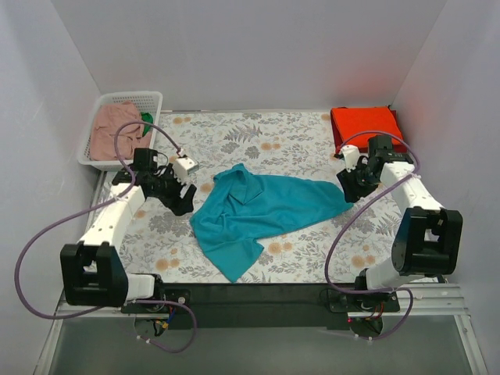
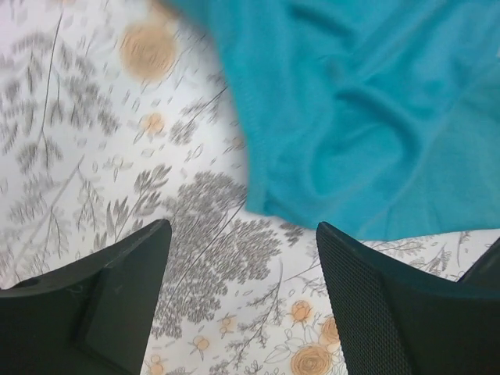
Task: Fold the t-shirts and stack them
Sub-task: Flatten the tshirt out
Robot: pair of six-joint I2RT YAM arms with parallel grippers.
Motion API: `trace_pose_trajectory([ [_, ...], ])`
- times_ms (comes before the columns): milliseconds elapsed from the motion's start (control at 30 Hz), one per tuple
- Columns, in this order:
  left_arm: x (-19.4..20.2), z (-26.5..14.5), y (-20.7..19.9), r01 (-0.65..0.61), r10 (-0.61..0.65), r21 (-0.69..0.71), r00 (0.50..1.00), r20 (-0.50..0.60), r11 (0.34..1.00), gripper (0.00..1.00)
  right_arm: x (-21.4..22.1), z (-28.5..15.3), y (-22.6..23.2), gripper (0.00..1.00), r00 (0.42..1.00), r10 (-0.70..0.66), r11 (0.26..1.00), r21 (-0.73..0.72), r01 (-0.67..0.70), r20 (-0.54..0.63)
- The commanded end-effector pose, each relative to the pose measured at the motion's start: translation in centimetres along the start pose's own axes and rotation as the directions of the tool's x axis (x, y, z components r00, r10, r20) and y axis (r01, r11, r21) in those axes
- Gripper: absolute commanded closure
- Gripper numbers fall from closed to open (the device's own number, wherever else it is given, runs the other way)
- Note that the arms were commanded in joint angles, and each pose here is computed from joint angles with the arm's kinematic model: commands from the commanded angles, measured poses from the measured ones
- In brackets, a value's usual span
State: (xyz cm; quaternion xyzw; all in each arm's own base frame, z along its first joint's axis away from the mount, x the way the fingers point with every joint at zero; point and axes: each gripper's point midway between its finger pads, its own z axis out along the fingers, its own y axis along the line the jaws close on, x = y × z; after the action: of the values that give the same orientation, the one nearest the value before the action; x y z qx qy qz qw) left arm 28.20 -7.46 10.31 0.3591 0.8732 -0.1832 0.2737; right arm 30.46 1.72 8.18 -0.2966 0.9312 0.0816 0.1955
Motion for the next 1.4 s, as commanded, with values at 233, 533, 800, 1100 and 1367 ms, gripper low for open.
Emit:
trace_pose_trajectory([
  [233,-0.3,4.2,-7.6,-0.061,0.066,0.116,0.997,-0.035,0.991,0.49,-0.5,2.4,0.7,0.67,0.999,-0.036,0.991,-0.129,0.034,-0.015],
  [533,2.8,9.4,-2.5,0.064,-0.070,-0.037,0.979,-0.191,0.997,0.60,1.0,7.3,0.3,0.71,0.994,0.012,0.988,-0.154,-0.028,-0.106],
  [800,-1.5,10.0,7.2,0.205,-0.222,-0.137,0.968,-0.118,0.969,0.64,-4.4,7.4,0.0,0.71,0.999,0.035,0.988,-0.152,-0.037,-0.021],
  [1100,-5.9,2.4,2.0,0.051,-0.051,0.046,0.999,-0.004,0.998,0.34,-6.7,-0.1,0.8,0.58,0.982,-0.155,0.982,-0.092,0.165,0.106],
  [1367,-0.8,1.1,-3.1,0.045,-0.028,0.178,0.995,-0.100,0.983,0.29,-6.0,2.0,2.2,0.56,0.941,-0.333,0.936,-0.103,0.337,0.057],
])
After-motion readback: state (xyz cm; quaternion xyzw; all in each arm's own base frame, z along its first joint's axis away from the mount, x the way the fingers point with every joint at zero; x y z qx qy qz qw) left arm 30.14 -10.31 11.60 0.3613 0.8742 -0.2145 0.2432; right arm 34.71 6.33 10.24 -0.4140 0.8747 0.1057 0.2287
